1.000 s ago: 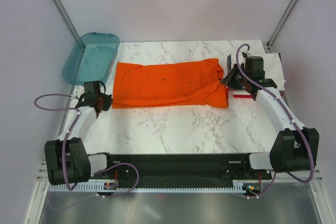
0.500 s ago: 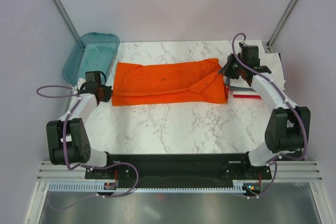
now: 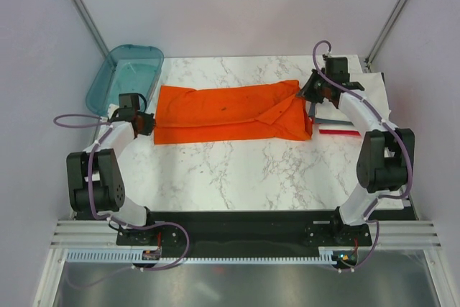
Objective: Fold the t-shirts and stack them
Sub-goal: Fold the tshirt
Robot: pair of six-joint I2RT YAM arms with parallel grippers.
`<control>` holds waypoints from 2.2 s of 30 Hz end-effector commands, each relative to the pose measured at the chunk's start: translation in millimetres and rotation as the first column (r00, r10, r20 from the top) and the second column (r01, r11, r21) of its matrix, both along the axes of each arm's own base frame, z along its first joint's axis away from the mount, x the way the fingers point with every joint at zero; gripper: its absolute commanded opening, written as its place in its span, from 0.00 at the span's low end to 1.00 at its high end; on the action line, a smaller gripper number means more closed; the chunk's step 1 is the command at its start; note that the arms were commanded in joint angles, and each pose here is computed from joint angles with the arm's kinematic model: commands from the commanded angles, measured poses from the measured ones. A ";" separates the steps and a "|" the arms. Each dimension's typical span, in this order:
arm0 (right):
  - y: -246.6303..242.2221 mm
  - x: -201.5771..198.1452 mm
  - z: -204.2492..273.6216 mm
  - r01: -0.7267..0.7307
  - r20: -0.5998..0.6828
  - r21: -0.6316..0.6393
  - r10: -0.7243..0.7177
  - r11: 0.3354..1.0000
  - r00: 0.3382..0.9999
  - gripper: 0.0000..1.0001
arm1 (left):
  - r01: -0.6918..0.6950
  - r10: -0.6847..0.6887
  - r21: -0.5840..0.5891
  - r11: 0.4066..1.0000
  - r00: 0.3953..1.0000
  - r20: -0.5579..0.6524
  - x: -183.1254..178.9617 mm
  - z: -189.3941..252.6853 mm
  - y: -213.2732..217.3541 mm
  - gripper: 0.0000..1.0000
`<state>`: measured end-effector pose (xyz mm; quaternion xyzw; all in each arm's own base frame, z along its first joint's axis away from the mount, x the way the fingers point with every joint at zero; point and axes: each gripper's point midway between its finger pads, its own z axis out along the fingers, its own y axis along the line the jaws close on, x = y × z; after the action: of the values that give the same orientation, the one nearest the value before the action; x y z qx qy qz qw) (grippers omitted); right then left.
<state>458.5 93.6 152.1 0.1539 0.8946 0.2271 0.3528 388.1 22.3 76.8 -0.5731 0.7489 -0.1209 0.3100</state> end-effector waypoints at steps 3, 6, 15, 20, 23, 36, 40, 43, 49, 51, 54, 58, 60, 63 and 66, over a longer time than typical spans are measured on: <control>-2.3 21.8 19.0 0.004 0.074 -0.014 -0.003 1.000 0.997 0.00 | -0.051 0.052 -0.011 0.999 0.995 0.080 24.5 19.0 7.4 0.02; -2.3 26.3 18.0 0.003 0.072 -0.012 -0.002 1.000 0.997 0.00 | -0.049 0.050 -0.016 0.999 0.995 0.087 28.6 19.8 6.3 0.02; 2.2 39.5 18.3 -0.004 0.075 0.006 0.003 1.000 0.997 0.00 | -0.060 0.062 -0.024 0.998 0.994 0.090 34.8 16.7 7.1 0.02; 3.7 45.7 16.3 -0.009 0.072 0.015 0.008 1.000 0.997 0.00 | -0.059 0.062 -0.034 0.998 0.994 0.087 37.8 12.8 6.0 0.02; 4.3 50.2 14.7 -0.008 0.071 0.018 0.007 1.000 0.997 0.00 | -0.064 0.067 -0.034 0.997 0.994 0.092 39.5 13.2 6.3 0.02; 11.5 68.8 2.8 -0.024 0.052 0.051 0.022 0.998 0.998 0.03 | -0.074 0.077 -0.038 0.997 0.992 0.099 45.6 12.0 8.0 0.06; 10.3 68.0 -0.1 -0.017 0.046 0.047 0.015 0.999 0.999 0.17 | -0.062 0.066 -0.037 0.997 0.993 0.101 45.3 13.5 6.3 0.14; 7.9 64.9 2.7 -0.005 0.054 0.041 0.003 0.999 0.999 0.42 | -0.033 0.036 -0.036 0.999 0.994 0.105 43.8 18.4 3.3 0.31; 8.4 51.0 20.2 0.006 0.097 0.055 -0.012 0.998 0.995 0.55 | 0.037 -0.033 -0.022 0.999 0.989 0.145 34.4 46.2 -4.3 0.56; 9.5 42.2 29.6 0.014 0.126 0.070 -0.023 0.997 0.992 0.56 | 0.047 -0.044 -0.014 0.999 0.988 0.147 26.0 47.8 -5.9 0.56; 12.1 23.0 33.2 0.043 0.140 0.112 -0.059 0.993 0.988 0.55 | 0.056 -0.054 -0.006 0.998 0.983 0.174 9.8 56.9 -8.7 0.55; 18.1 -4.1 32.2 0.109 0.205 0.171 -0.143 0.979 0.968 0.54 | 0.023 -0.023 0.000 1.000 0.982 0.187 -16.5 52.5 -7.0 0.52; 23.1 -28.8 16.7 0.152 0.181 0.186 -0.186 0.971 0.966 0.53 | 0.006 -0.006 0.002 1.000 0.977 0.211 -30.4 49.2 -6.5 0.50; 30.7 -53.3 -1.3 0.188 0.184 0.209 -0.227 0.960 0.956 0.51 | -0.011 0.013 -0.012 1.000 0.972 0.234 -46.6 38.5 -8.0 0.50; 42.9 -73.6 -19.2 0.205 0.178 0.190 -0.240 0.960 0.954 0.50 | -0.022 0.027 -0.022 1.000 0.971 0.238 -56.7 25.6 -8.8 0.50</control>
<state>379.3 136.3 121.1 0.2261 0.8435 0.2757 0.4018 328.3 7.0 96.1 -0.5594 0.7221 -0.1839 0.3629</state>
